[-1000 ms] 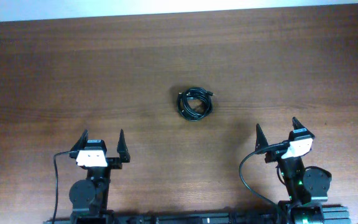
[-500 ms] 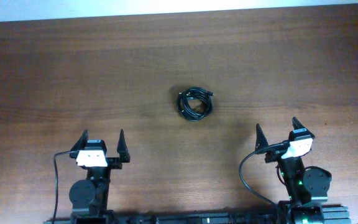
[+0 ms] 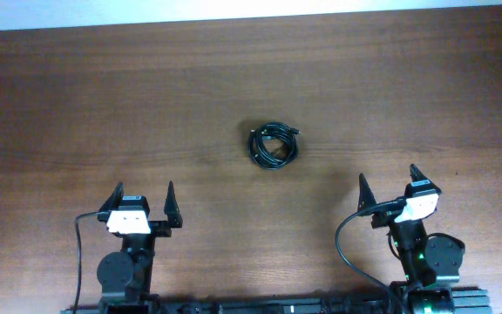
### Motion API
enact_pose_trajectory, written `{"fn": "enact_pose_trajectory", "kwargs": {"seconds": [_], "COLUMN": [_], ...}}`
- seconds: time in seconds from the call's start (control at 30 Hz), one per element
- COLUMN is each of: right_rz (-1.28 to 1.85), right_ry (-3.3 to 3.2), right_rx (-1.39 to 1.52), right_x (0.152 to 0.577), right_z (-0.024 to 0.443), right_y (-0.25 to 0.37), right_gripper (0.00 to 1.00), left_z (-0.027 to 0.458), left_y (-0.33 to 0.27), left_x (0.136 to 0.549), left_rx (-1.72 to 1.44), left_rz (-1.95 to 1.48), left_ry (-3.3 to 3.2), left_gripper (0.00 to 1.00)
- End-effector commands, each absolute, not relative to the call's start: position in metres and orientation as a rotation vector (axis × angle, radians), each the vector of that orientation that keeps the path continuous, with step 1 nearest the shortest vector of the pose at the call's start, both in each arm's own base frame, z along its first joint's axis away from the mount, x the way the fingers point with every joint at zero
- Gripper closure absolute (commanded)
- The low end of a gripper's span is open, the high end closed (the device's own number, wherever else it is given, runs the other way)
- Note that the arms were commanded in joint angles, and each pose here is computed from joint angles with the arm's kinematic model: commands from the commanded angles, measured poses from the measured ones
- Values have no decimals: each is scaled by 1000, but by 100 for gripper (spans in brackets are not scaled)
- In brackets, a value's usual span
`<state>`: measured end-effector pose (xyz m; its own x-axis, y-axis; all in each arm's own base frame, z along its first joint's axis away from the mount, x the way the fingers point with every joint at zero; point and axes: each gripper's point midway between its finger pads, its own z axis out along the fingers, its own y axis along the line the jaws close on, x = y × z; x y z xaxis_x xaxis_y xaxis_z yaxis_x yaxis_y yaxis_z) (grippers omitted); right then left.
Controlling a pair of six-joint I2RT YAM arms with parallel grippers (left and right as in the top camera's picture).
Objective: Untangle cables
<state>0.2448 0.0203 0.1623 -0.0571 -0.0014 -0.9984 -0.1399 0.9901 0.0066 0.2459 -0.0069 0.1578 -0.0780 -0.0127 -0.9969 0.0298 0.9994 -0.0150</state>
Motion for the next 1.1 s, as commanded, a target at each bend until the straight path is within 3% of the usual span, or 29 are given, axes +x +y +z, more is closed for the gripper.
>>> {"fn": "enact_pose_trajectory", "kwargs": {"seconds": [0.0,0.37,0.63,0.77,0.9,1.07], "right_rz": [104,81,102,-8,-4,132], "right_ry": [1630,1566,1361,1067,1122,1603], "right_rx": [-106,-116,-178,-233,-231,-275], "right_x": [245,245,239,212,205,264], "right_z": [160,175,224,301,347,367], "right_y": [19,18,29,29,29,39], "right_gripper": [2,2,1,1,1,1], "left_z": [155,155,175,269,323,367], "left_y": [-6,-6,13,14,15,14], "left_x": [246,246,246,228,208,235], "left_rx": [25,25,-42,37,94,168], "left_rz": [-15,-15,91,223,353,346], "left_ry": [1658,1658,1575,1186,1069,1416], "left_gripper": [1,1,1,1,1,1]}}
